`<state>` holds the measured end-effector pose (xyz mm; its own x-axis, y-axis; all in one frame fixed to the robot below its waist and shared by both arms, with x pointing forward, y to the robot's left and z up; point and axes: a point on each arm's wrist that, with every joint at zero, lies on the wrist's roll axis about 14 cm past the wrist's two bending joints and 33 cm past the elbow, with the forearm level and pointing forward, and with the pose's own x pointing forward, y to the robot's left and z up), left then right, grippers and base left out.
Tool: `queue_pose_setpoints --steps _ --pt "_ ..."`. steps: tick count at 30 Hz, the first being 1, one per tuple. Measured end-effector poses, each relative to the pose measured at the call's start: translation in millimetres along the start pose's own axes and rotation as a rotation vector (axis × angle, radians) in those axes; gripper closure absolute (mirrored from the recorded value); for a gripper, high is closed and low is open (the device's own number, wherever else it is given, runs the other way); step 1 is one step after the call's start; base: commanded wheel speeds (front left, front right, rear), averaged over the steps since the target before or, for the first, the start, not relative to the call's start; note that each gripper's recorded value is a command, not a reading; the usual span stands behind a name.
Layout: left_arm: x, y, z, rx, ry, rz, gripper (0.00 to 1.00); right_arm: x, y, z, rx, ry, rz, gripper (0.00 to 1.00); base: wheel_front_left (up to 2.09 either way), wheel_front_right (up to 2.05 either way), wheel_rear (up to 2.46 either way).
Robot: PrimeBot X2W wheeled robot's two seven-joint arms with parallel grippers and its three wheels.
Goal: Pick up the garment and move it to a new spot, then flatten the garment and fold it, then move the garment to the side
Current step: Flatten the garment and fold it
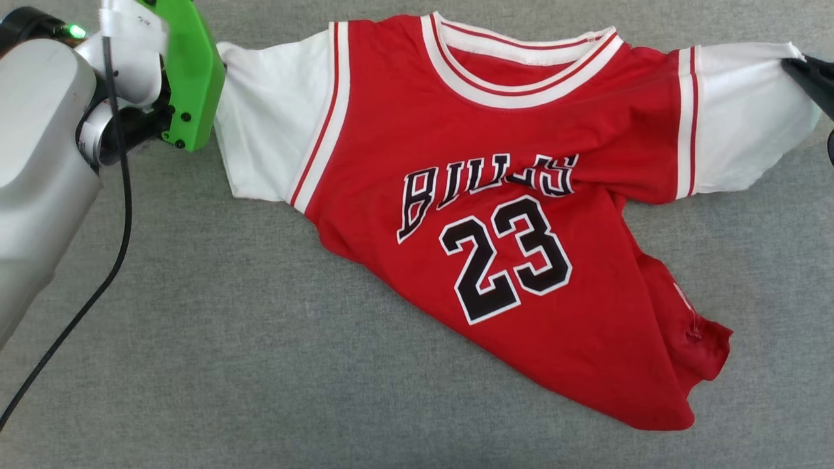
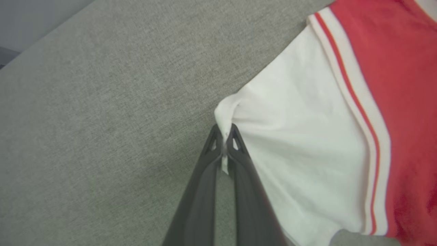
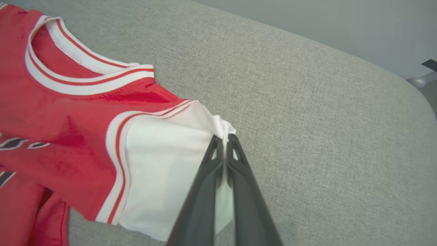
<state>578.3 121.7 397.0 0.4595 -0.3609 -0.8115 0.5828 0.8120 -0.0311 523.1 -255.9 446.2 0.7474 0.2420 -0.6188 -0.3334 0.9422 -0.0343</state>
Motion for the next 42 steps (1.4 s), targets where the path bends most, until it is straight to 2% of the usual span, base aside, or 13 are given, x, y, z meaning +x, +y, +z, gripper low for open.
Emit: queue_pose_setpoints --steps 5,13,18,23,35,42 --pt "-43 5 43 0.066 -0.254 0.049 1.00 -20 -4 38 -0.025 -0.149 -0.026 1.00 0.00 0.00 0.00" --pt "-129 6 98 0.157 -0.541 0.135 1.00 -68 -9 101 -0.082 -0.365 -0.066 1.00 0.00 0.00 0.00" --pt "-199 3 148 0.242 -0.725 0.211 1.00 -103 -14 165 -0.133 -0.540 -0.108 1.00 0.00 0.00 0.00" --pt "-254 5 194 0.289 -0.893 0.298 1.00 -120 -15 222 -0.182 -0.665 -0.148 1.00 0.00 0.00 0.00" --pt "-305 17 285 0.333 -1.153 0.392 1.00 -124 -19 326 -0.247 -0.824 -0.235 1.00 0.00 0.00 0.00" --pt "-300 39 306 0.298 -1.200 0.423 1.00 -114 -28 353 -0.248 -0.884 -0.269 1.00 0.00 0.00 0.00"
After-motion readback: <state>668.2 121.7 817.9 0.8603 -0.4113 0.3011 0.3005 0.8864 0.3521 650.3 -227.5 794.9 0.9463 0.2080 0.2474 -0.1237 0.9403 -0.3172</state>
